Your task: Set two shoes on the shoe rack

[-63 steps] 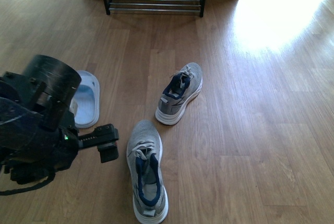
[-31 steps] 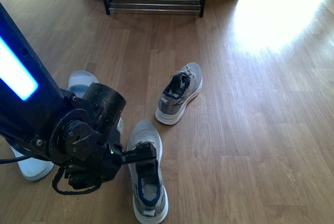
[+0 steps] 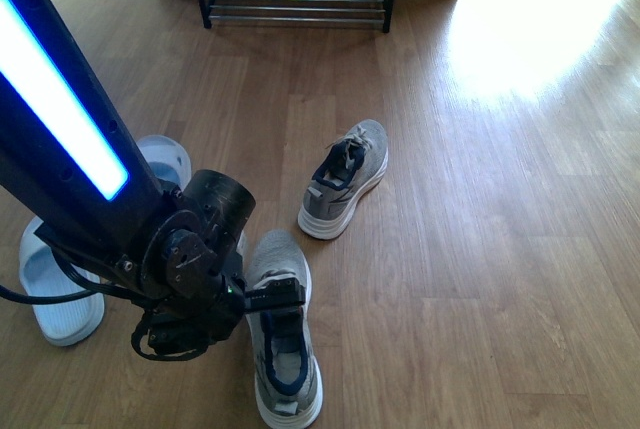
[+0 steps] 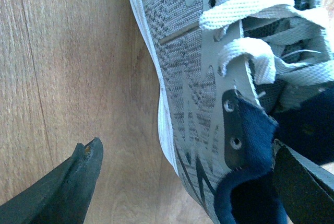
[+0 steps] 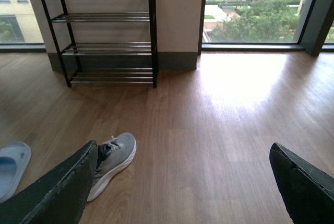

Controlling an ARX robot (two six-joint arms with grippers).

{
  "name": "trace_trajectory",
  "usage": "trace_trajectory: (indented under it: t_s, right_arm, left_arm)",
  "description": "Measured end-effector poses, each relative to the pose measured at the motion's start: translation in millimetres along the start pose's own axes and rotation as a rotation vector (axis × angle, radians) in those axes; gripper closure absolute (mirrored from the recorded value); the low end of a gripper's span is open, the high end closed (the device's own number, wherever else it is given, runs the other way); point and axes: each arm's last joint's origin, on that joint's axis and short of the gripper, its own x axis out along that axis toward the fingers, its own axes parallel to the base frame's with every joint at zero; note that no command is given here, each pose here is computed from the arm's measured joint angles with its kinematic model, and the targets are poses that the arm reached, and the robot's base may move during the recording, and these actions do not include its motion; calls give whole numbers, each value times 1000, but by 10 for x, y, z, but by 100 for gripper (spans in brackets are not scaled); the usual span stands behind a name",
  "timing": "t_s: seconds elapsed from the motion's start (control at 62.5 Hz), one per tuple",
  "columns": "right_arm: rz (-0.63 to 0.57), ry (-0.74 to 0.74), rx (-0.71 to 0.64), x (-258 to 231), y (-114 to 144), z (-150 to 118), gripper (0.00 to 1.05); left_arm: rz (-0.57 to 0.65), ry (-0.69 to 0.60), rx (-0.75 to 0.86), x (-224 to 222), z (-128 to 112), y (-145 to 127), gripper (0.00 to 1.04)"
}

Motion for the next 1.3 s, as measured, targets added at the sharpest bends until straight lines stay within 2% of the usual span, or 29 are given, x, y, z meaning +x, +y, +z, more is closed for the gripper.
trace_trajectory:
  t_s: [0.208,0.32,0.4,0.784,1.088,1.167,1.295]
  right_arm:
    - [0,0,0,0,0,1,9]
    - [0,0,0,0,0,1,9]
    - [0,0,0,0,0,1,9]
    - [0,0,0,0,0,1,9]
    - [0,0,0,0,0,1,9]
    - [0,0,0,0,0,1,9]
    - [0,0,0,0,0,1,9]
  left_arm:
    - [36,-32,63,130,96,-20,11]
    - [52,-45,83,189,152,-32,29]
    - [56,-40,94,228,177,-44,47]
    - [78,-43,94,255,194,-73,103]
    - [161,-82,64,-33,129,22,104]
    - [190,-138,63,-270,124,44,104]
    - [227,-300,64,-866,183,42,104]
